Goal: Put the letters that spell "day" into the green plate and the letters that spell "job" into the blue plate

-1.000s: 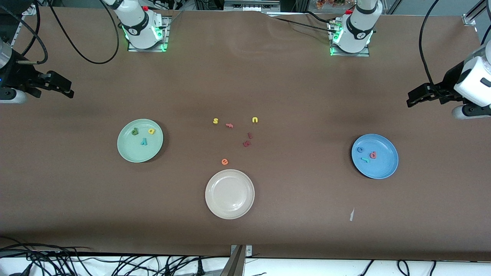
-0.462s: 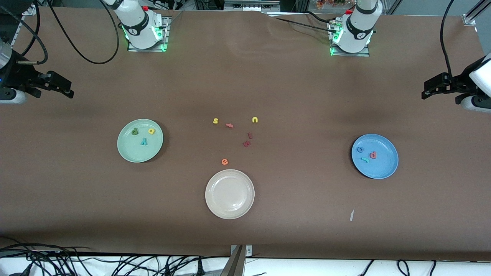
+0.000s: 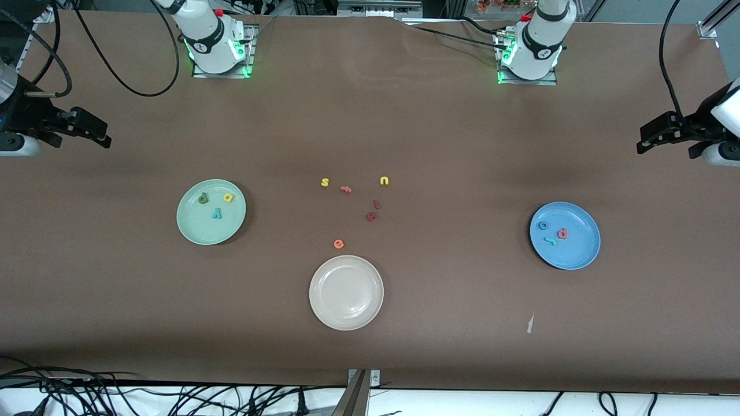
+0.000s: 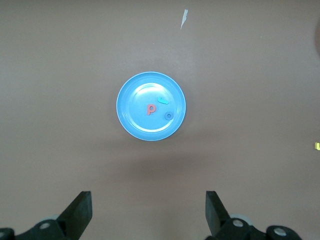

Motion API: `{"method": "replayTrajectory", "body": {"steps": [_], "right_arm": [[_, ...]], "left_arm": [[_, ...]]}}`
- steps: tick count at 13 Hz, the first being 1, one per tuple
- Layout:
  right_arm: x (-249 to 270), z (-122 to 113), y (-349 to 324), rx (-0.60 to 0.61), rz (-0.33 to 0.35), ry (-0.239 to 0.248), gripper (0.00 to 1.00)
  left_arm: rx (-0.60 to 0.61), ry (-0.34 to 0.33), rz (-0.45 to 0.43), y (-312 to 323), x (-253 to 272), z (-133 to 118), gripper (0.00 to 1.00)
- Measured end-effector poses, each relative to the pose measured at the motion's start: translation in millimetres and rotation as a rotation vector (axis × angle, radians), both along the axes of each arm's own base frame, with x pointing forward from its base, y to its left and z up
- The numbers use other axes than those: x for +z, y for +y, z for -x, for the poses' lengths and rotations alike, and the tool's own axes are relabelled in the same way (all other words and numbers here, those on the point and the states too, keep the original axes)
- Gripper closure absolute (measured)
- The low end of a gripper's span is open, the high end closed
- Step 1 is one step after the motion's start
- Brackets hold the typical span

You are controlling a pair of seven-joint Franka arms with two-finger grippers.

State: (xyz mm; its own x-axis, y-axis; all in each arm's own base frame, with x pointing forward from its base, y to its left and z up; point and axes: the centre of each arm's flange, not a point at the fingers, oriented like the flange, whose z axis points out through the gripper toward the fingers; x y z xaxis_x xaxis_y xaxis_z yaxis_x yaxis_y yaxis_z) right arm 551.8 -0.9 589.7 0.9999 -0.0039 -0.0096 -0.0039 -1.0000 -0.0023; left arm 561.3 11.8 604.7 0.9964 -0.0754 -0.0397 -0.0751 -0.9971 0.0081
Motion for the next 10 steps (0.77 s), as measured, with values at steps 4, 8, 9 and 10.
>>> {"method": "replayTrajectory", "body": {"steps": [4,8,9,10], "right_arm": [[-0.1,0.0,-0.1,0.0,0.0,0.001,0.0],[-0.1,0.1,-0.1,0.0,0.0,0.001,0.0],[-0.1,0.1,-0.1,0.0,0.0,0.001,0.0],[-0.2,0.1,-0.1,0.0,0.0,0.001,0.0]], "left_arm": [[-0.009,0.022,-0.001,-10.9,-10.6,2.0,0.0],[0.003,0.027,-0.001,-4.3,-12.7,2.2,0.0],[0.004,0.028,-0.001,-3.7,-12.5,2.5,0.0],[0.005,0.029,-0.001,-3.4,-12.3,2.8,0.0]]}}
